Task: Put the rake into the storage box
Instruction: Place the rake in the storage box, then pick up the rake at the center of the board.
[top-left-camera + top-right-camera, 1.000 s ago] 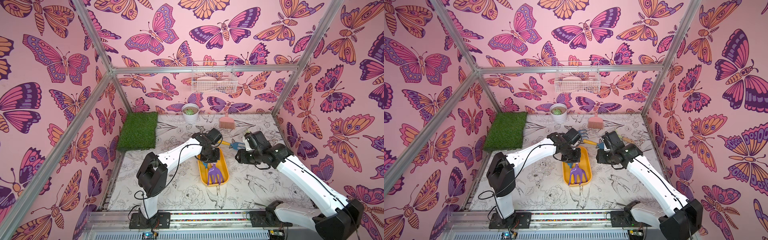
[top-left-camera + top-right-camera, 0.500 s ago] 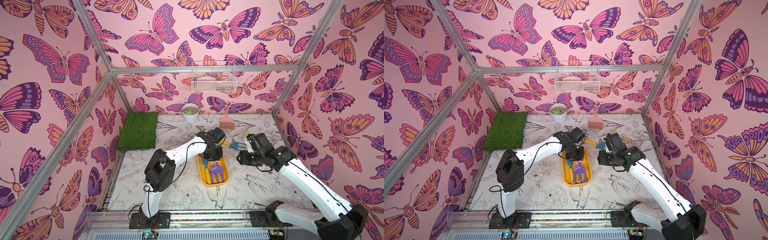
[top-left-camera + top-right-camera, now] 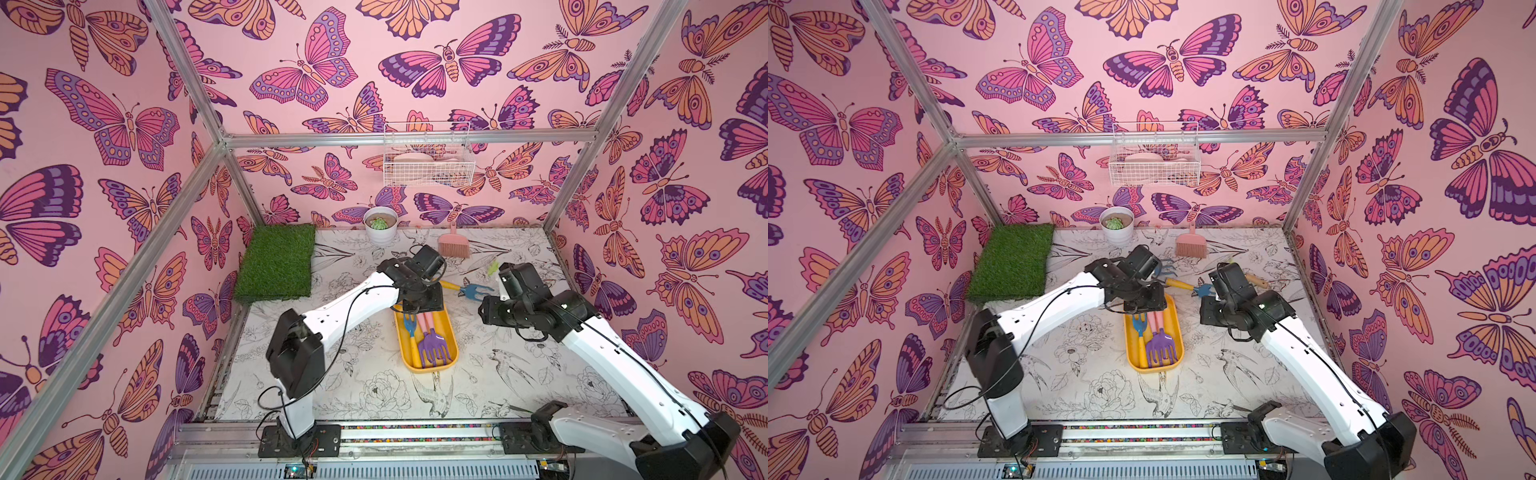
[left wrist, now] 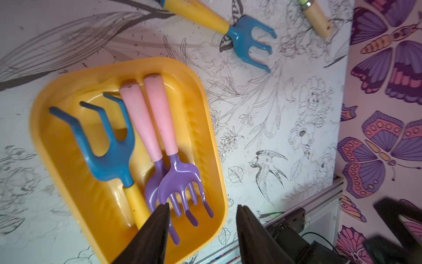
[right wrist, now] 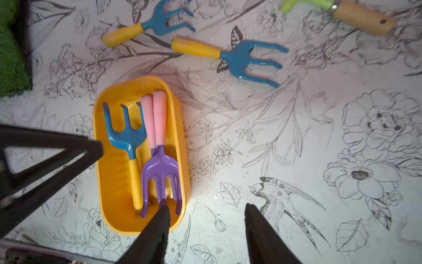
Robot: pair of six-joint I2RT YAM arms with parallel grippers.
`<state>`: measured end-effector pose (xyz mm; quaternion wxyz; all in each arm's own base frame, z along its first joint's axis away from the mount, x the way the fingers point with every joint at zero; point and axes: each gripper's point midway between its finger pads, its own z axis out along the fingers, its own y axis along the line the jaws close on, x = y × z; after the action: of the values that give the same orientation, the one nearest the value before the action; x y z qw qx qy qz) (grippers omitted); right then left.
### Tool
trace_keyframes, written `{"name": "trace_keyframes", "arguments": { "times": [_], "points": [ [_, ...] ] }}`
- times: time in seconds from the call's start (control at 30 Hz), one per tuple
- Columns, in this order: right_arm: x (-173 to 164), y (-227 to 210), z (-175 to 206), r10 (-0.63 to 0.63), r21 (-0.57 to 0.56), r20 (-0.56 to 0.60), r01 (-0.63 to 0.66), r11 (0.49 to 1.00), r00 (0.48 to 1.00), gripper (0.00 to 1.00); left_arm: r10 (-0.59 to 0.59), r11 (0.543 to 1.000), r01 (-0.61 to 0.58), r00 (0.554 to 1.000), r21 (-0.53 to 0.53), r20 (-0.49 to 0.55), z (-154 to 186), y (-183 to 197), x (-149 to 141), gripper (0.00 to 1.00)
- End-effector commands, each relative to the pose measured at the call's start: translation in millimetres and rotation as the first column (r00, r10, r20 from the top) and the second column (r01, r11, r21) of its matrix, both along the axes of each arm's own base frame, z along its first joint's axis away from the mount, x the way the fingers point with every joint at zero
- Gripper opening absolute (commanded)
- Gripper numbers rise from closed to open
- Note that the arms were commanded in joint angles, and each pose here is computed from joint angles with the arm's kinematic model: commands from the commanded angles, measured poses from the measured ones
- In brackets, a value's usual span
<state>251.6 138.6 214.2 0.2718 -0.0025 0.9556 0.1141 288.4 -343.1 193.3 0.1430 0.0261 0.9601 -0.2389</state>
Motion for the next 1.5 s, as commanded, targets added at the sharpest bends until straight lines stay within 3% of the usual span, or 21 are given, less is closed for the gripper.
{"name": "trace_keyframes", "arguments": {
  "times": [0.0,0.1,0.27,0.6,0.77,0.97,1.47],
  "points": [
    [21.0,-14.5,20.4,-0.056,-0.08,0.09,0.063,0.995,0.994,0.57,0.082,0.996,-0.083,0.995,0.014,0.059,17.7,34.6,-4.0,0.53],
    [34.0,-13.9,27.5,-0.051,-0.108,0.119,0.064,0.992,0.992,0.58,0.106,0.994,-0.106,0.992,-0.002,0.063,21.9,58.8,-10.7,0.52],
    [57.1,-11.1,20.6,-0.088,-0.098,0.063,0.094,0.991,0.994,0.58,0.163,0.986,-0.162,0.987,-0.022,0.016,11.9,100.6,-19.3,0.51],
    [112.5,-31.6,-14.3,-0.295,-0.057,-0.012,0.294,0.954,0.956,0.54,0.297,0.952,-0.299,0.954,-0.064,-0.041,-16.9,174.9,-32.8,0.51],
    [132.9,-44.5,-41.4,-0.446,-0.042,-0.089,0.444,0.895,0.891,0.55,0.298,0.949,-0.306,0.95,-0.079,-0.092,-30.2,181.9,-46.9,0.51],
    [156.5,-55.6,-67.5,-0.571,-0.071,-0.092,0.567,0.821,0.815,0.55,0.325,0.94,-0.333,0.94,-0.07,-0.103,-39.0,190.2,-52.6,0.51],
    [209.6,-152.9,-97.5,-0.852,0.013,-0.162,0.864,0.503,0.498,0.52,0.388,0.914,-0.398,0.915,-0.082,-0.113,-54.7,191.0,-23.4,0.51]
  ]
}}
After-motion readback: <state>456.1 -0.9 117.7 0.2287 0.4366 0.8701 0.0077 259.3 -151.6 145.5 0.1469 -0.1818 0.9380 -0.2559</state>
